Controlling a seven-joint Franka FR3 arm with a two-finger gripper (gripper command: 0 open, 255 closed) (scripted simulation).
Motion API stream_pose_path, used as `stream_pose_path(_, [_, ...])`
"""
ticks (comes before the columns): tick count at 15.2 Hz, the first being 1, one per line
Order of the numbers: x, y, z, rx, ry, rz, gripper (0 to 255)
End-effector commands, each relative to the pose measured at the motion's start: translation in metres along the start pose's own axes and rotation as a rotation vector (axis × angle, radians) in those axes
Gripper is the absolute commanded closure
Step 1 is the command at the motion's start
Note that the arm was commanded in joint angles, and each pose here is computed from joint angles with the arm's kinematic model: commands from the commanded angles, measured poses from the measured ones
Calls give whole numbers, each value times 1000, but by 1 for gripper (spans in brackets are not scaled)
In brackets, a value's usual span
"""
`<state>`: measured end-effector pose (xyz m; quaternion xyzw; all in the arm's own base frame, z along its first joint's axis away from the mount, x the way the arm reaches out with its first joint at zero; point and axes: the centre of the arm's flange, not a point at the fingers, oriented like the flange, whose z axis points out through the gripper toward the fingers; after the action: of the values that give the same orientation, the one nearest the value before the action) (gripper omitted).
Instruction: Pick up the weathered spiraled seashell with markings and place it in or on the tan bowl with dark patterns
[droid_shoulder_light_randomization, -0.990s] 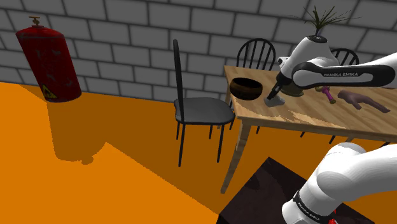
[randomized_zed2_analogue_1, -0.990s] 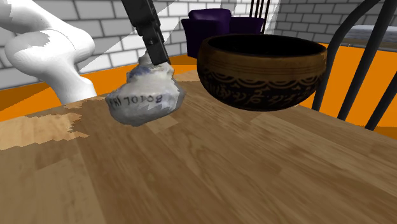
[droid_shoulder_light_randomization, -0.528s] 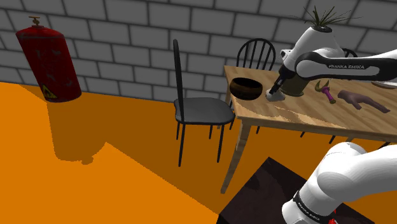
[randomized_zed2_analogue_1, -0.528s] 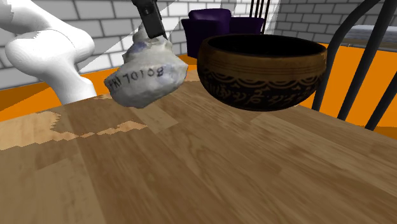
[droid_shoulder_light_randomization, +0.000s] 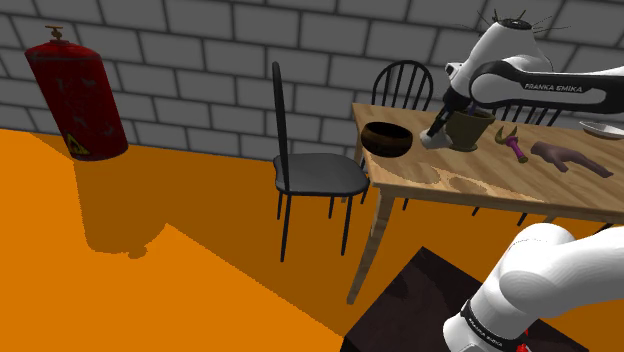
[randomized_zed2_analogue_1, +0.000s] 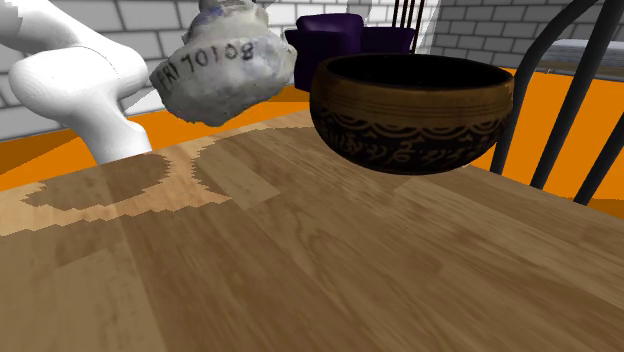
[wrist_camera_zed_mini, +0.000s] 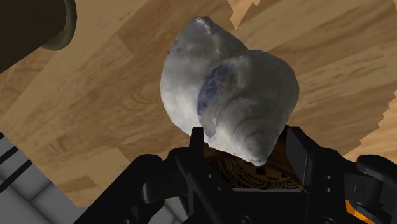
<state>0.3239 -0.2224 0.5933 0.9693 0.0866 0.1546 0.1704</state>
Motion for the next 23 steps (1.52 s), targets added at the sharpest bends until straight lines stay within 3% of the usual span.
stream_pose_path(1, [2,4,-11,0,0,0,255])
stream_pose_path(17, [24,33,-83,0,0,0,255])
stream_pose_path(23, [103,25,-77,0,0,0,255])
